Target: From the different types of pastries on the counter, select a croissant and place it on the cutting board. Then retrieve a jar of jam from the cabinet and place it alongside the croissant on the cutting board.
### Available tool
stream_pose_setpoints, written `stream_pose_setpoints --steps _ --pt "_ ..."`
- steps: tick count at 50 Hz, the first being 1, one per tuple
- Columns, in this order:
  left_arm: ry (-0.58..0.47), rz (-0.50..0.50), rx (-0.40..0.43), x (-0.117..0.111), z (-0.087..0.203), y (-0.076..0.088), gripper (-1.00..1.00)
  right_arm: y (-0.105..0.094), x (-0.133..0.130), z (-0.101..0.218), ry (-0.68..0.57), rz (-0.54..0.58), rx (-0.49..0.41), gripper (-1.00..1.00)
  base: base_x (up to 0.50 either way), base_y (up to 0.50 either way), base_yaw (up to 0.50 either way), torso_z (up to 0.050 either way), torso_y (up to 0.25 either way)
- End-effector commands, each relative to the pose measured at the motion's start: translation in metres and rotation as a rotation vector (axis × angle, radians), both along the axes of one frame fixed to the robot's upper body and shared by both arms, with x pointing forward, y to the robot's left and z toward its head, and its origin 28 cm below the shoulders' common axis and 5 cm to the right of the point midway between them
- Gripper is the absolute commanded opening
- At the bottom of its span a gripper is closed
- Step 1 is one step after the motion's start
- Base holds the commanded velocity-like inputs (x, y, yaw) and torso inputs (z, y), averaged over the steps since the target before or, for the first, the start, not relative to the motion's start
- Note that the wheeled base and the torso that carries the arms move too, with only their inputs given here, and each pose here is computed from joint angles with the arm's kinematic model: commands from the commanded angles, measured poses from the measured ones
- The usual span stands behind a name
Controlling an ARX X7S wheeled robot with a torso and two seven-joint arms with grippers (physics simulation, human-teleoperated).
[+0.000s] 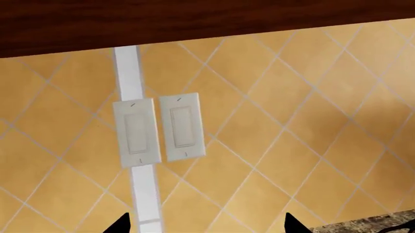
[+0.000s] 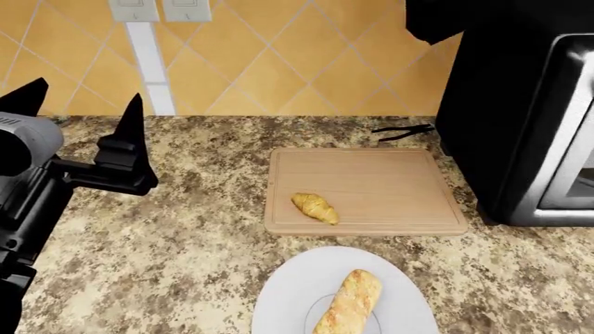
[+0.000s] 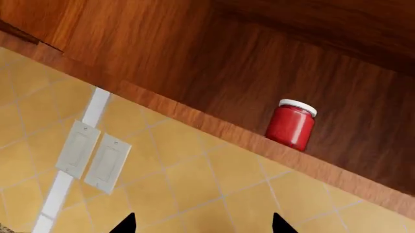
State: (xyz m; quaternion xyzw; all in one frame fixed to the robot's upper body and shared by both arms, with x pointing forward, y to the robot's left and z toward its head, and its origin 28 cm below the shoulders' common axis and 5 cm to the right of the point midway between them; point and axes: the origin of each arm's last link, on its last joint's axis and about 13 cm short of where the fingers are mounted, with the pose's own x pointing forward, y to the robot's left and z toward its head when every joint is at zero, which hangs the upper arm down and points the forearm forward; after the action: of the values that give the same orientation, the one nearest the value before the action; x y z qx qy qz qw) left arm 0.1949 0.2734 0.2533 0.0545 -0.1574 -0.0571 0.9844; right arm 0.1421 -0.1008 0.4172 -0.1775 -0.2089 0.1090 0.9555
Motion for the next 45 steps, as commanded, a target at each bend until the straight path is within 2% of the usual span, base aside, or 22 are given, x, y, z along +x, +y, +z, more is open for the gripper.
stream_pose_setpoints --steps 1,15,26,35,45 --pt "0.011 0.003 0.0 0.002 -0.003 0.0 1.0 -0.012 -0.015 0.022 -0.079 -0.044 0.039 1.0 0.0 0.0 0.0 0.0 0.0" --pt "0.017 0.004 -0.002 0.003 -0.006 0.001 1.0 -0.009 -0.012 0.068 -0.166 -0.035 0.058 1.0 0.0 0.0 0.0 0.0 0.0" --pt "0.019 0.006 -0.002 0.003 -0.006 0.001 1.0 -0.015 0.004 0.103 -0.211 -0.097 0.103 1.0 0.0 0.0 0.0 0.0 0.0" --pt "0.018 0.009 -0.002 0.003 -0.005 0.002 1.0 -0.016 0.026 0.12 -0.14 -0.083 0.161 1.0 0.0 0.0 0.0 0.0 0.0" --pt "0.019 0.009 -0.003 0.004 -0.007 0.003 1.0 -0.013 0.043 0.141 -0.099 -0.087 0.182 1.0 0.0 0.0 0.0 0.0 -0.002"
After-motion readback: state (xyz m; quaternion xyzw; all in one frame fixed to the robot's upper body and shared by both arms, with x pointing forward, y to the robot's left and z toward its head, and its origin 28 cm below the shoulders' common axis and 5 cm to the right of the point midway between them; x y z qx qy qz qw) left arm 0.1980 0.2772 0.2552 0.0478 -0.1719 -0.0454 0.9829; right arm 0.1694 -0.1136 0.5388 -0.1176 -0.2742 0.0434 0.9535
